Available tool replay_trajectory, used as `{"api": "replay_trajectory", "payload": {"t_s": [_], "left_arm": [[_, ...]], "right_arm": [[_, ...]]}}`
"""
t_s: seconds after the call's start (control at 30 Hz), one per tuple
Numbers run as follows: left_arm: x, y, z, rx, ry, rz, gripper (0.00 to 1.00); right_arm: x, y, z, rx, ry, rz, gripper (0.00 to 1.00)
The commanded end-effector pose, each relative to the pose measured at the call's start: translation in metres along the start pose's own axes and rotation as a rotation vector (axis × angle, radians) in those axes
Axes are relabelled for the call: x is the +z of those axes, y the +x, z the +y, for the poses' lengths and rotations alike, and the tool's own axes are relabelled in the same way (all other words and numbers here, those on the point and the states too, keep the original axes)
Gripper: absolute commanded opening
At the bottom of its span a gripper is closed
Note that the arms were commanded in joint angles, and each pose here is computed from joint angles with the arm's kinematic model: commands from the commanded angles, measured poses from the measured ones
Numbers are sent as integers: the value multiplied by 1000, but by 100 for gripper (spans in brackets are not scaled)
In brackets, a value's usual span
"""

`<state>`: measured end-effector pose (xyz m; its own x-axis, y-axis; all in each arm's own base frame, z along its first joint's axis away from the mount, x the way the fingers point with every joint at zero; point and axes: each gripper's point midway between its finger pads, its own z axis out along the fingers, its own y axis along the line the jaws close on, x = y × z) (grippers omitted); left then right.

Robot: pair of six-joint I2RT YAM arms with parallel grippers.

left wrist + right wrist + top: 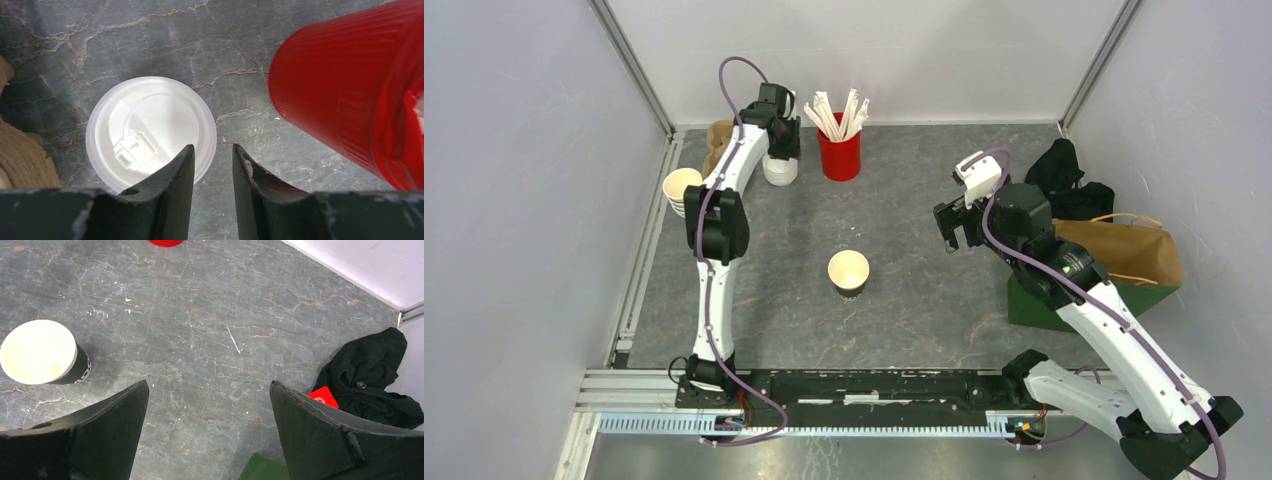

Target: Pack the takeout coffee

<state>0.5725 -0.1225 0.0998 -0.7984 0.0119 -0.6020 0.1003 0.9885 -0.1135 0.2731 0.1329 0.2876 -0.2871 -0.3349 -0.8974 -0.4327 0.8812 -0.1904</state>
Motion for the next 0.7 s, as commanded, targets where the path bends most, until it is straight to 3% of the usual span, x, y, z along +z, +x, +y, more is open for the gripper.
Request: {"api": "replay_trajectory", "payload": {"t_s": [0.0, 0.67], "left_arm": [[7, -10, -2, 16, 10, -32, 40], [15, -2, 1, 6, 5, -9, 23]], "right_arm": [[-6, -25, -6, 8, 21, -73, 98], [-4, -24, -5, 8, 16, -71, 98]]}}
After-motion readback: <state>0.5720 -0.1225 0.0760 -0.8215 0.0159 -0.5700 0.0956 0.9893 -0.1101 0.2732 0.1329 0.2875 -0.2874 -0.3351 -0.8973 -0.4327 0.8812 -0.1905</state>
